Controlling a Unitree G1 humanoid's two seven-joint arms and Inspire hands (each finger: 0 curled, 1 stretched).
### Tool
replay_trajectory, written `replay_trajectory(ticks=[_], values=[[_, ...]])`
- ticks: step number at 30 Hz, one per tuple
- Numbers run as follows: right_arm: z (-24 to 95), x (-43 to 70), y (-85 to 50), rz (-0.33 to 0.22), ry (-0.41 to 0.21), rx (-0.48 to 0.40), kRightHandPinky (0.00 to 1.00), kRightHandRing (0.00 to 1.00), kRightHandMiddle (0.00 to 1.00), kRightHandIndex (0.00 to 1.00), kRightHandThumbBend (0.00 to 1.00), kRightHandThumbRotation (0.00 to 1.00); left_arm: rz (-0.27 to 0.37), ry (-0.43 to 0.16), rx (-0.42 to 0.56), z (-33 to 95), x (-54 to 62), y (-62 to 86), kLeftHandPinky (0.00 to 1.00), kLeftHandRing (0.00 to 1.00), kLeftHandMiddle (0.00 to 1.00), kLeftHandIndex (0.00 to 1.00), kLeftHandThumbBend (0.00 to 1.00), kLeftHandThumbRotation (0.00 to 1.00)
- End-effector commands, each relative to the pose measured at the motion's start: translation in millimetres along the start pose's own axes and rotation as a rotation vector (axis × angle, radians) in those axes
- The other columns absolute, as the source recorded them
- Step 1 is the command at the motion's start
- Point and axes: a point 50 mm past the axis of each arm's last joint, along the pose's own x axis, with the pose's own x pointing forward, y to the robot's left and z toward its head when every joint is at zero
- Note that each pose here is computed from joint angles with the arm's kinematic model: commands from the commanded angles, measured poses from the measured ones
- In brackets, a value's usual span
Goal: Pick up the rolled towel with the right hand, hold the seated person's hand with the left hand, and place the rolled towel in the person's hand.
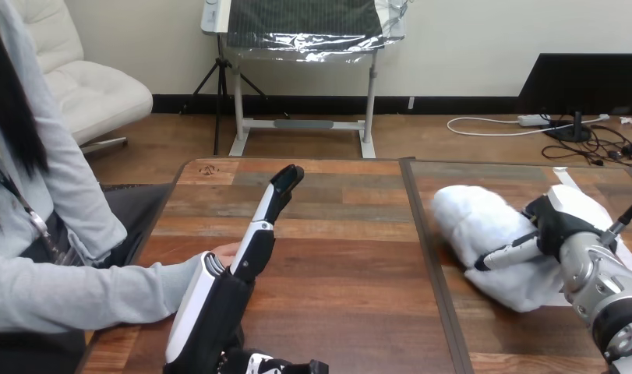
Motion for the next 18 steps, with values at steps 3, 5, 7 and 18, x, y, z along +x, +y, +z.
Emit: replay_trajectory(ticks=[3, 5, 7, 18], values=[[-10.1, -5.3, 25.0, 0.045, 0.015, 0.068, 0.59, 0.66, 0.66, 0.49, 0.85, 0.0, 0.008, -0.099, 0.014, 7.1, 15.3, 3.0, 0.99, 1.0, 1.0, 1.0, 1.0, 0.76], [-9.9, -5.5, 24.3, 0.024, 0.003, 0.096, 0.57, 0.64, 0.65, 0.48, 0.85, 0.0, 0.007, -0.098, 0.016, 6.9, 15.3, 3.1, 0.99, 1.0, 1.0, 1.0, 1.0, 0.76], [-9.7, -5.7, 23.9, 0.007, -0.007, 0.115, 0.56, 0.62, 0.62, 0.47, 0.86, 0.0, 0.007, -0.097, 0.02, 6.9, 15.3, 3.2, 0.99, 1.0, 1.0, 1.0, 1.0, 0.76], [-7.2, -8.0, 19.5, -0.101, -0.088, 0.272, 0.47, 0.52, 0.52, 0.43, 0.86, 0.0, 0.003, -0.077, 0.032, 4.6, 14.4, 3.9, 0.98, 1.0, 1.0, 1.0, 1.0, 0.77]])
